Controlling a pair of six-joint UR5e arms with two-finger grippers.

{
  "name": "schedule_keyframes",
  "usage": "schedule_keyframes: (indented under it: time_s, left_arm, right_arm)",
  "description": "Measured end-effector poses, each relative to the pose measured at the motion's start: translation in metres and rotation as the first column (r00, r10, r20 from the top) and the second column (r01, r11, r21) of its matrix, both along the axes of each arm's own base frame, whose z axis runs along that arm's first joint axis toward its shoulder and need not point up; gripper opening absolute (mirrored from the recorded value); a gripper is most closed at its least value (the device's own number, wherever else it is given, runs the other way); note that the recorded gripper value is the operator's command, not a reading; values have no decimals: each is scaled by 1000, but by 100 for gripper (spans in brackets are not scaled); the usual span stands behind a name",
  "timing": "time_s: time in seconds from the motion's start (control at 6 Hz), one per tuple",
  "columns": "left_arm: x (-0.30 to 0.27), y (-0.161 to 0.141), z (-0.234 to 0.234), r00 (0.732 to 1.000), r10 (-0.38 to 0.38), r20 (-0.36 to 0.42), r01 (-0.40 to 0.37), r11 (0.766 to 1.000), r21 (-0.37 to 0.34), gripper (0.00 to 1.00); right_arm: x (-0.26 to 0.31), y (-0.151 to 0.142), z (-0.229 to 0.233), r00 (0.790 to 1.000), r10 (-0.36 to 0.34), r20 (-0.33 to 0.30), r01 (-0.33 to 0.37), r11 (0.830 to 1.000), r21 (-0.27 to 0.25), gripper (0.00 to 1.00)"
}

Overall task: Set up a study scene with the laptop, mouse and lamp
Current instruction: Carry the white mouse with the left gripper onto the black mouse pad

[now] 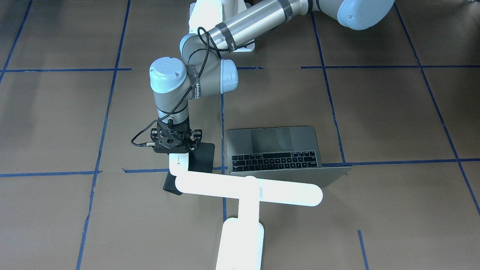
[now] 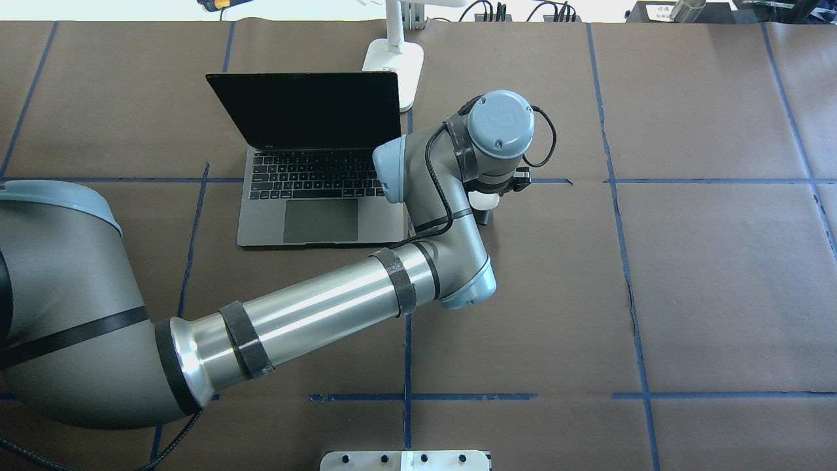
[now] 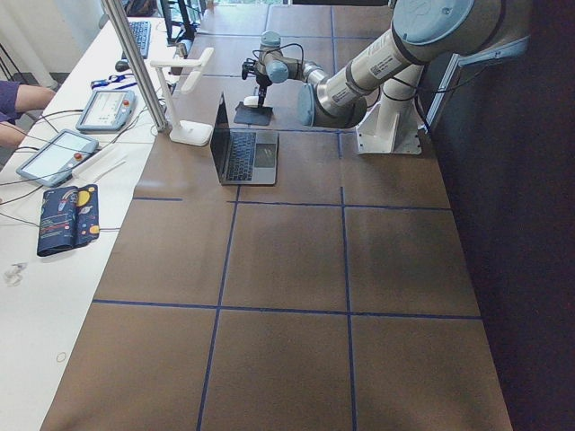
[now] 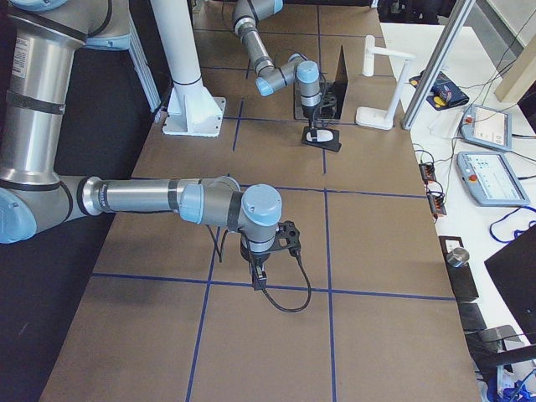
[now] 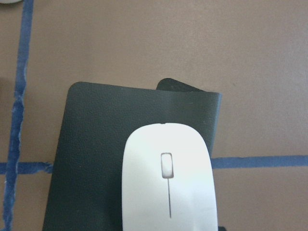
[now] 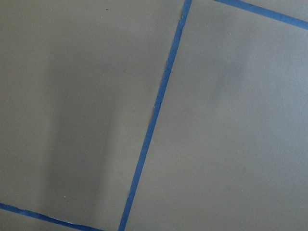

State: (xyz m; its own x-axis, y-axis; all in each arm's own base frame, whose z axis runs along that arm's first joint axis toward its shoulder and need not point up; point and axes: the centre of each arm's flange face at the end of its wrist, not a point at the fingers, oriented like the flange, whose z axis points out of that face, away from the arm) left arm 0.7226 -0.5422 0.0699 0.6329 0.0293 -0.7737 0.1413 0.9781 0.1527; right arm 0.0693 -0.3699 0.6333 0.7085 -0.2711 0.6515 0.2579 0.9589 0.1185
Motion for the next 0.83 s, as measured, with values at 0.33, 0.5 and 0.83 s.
schedule_keyframes:
  time_s: [0.33, 0.5, 0.83]
  left_arm:
    - [-17, -18, -5, 998, 61, -28, -61, 998, -20, 100]
    - [-29, -26, -8, 995, 81, -51, -83, 996, -37, 100]
    - [-64, -10, 21, 990, 110, -86, -115, 992, -48, 100]
  right_arm:
    - [0, -2, -3, 1000, 28, -2, -28, 1000, -13, 100]
    - [0, -3, -4, 999, 37, -3, -37, 999, -14, 100]
    - [0, -4, -4, 999, 40, -3, -40, 999, -13, 100]
